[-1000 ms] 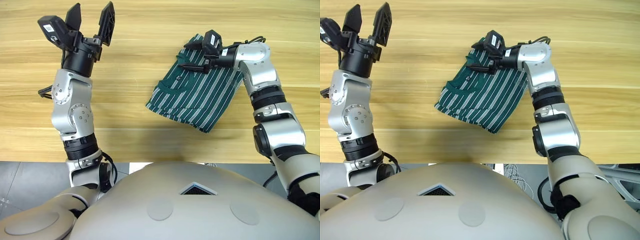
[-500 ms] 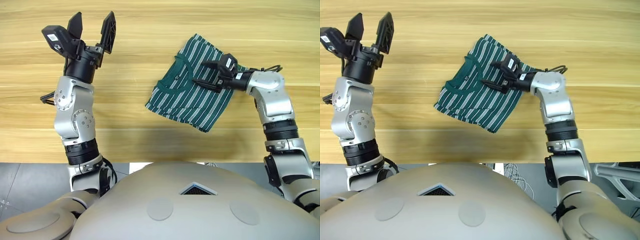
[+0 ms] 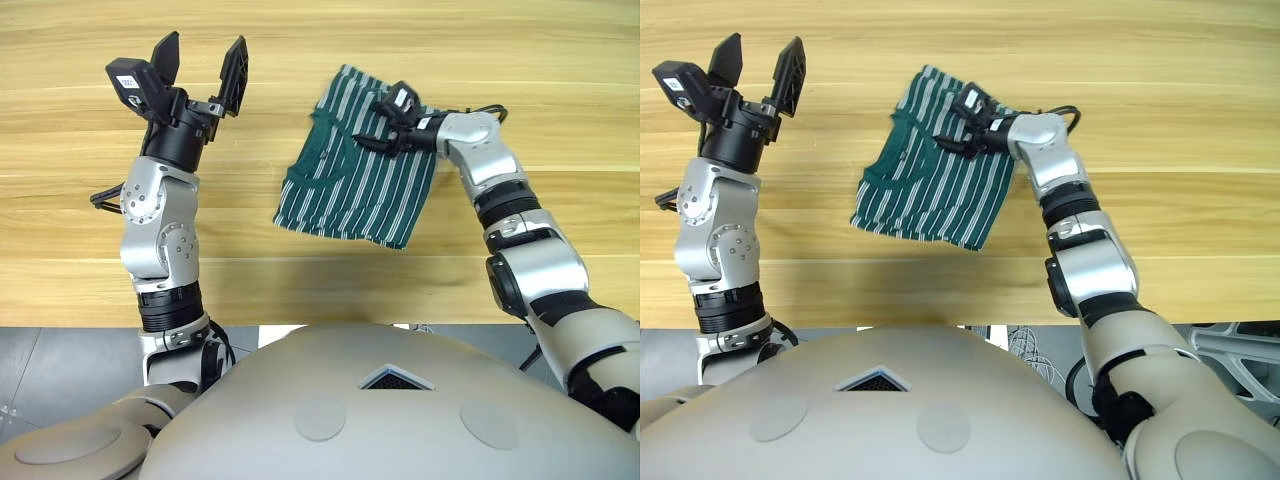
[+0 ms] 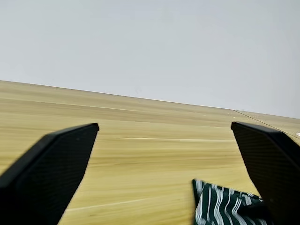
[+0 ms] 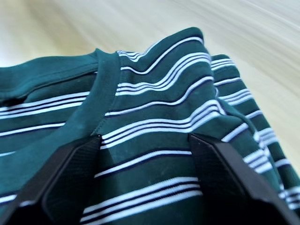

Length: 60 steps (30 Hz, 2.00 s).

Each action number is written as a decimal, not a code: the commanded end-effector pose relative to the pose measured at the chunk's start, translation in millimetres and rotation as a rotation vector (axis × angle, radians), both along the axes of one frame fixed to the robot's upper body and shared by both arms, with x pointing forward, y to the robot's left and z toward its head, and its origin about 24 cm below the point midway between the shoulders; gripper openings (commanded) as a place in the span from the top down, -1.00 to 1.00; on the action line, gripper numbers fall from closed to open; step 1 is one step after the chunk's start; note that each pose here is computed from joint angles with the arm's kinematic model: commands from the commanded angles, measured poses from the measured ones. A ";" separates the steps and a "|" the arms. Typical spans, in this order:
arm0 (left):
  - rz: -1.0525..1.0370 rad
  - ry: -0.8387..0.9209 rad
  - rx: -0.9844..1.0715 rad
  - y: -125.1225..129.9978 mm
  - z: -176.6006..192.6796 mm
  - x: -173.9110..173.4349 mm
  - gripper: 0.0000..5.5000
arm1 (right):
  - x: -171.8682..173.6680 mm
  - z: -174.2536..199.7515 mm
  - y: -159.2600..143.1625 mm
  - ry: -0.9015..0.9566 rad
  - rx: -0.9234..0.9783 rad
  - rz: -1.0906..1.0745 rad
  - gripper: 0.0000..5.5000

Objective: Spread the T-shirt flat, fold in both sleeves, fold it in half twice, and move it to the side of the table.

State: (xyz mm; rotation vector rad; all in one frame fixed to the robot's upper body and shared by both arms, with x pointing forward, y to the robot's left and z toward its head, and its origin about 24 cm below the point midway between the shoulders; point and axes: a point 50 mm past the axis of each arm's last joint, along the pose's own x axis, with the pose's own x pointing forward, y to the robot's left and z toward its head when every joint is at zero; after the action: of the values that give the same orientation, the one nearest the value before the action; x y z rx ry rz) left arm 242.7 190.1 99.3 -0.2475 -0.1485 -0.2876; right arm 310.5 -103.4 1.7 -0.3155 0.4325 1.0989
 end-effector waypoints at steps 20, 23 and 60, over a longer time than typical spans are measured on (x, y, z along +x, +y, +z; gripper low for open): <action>-0.561 0.142 0.893 74.4 -22.6 -95.7 -0.96 | -83.7 78.3 -151.2 -0.226 -0.099 0.428 -0.51; -0.643 0.206 1.039 85.1 -23.6 -109.0 -0.96 | -92.2 75.6 -164.0 -0.230 -0.133 0.496 -0.56; -1.132 -0.079 1.276 -1.4 -82.7 -105.7 0.14 | -101.4 30.6 -67.5 -0.415 -0.161 0.726 0.19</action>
State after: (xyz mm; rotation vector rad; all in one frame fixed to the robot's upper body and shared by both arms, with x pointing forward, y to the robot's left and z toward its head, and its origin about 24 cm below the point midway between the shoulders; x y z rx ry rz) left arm 141.8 183.5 31.1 0.9724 0.0438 -1.3952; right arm 207.5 -172.5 29.9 -0.8685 0.0259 1.6677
